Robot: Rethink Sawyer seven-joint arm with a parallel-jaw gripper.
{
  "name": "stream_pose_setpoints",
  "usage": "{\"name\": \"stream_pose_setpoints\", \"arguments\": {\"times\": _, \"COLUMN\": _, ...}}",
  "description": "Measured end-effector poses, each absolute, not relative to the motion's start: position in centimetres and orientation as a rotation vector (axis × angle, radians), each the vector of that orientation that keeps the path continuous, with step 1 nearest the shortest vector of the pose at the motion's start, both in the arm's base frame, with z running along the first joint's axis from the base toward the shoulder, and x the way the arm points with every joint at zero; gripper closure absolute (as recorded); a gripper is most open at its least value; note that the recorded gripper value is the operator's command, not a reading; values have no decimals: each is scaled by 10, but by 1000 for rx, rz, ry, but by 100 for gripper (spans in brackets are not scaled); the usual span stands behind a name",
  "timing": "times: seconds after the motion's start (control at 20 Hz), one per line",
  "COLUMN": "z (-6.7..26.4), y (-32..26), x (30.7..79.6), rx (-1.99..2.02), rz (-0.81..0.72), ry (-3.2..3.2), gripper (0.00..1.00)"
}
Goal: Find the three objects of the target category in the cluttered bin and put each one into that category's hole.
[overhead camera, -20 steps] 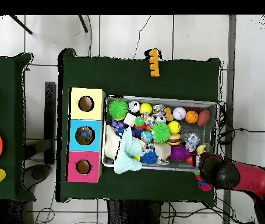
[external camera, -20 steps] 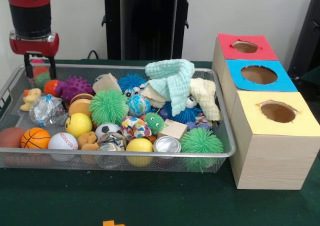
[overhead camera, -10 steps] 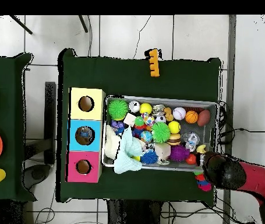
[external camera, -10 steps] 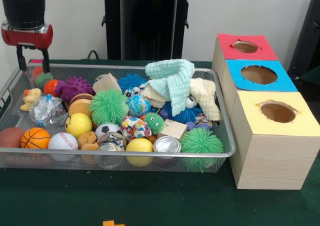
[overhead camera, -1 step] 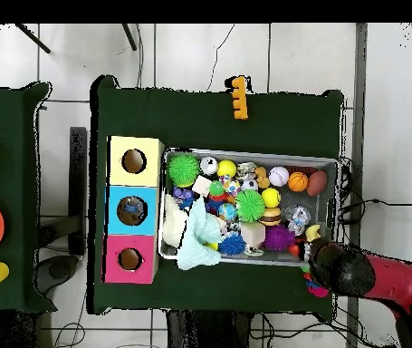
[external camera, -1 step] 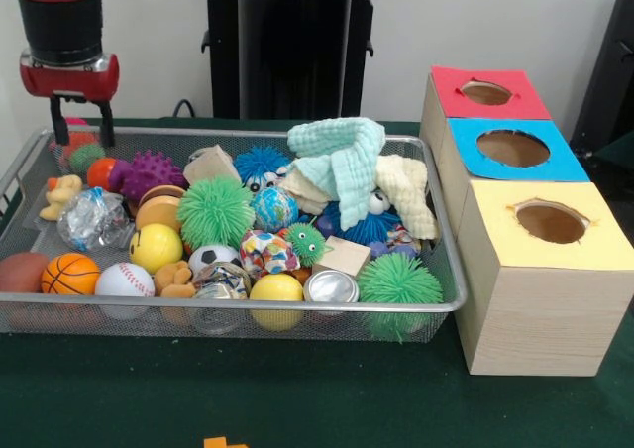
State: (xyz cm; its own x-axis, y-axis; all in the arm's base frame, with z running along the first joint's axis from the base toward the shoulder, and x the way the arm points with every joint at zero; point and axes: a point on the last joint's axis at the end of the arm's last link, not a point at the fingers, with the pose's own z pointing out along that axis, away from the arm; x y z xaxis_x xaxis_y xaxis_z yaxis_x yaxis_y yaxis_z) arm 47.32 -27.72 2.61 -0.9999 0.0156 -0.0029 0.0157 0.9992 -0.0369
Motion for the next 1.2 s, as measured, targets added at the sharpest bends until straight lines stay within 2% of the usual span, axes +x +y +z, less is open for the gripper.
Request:
{"name": "stream_pose_setpoints", "arguments": {"times": 0.55, "z": 11, "y": -255, "x": 446, "rx": 24, "rz": 22, "ry": 3163, "gripper": 0}}
{"name": "stream_pose_setpoints", "arguments": {"times": 1.2, "z": 11, "y": -249, "x": 449, "rx": 21, "rz": 31, "ry": 3164, "gripper": 0}}
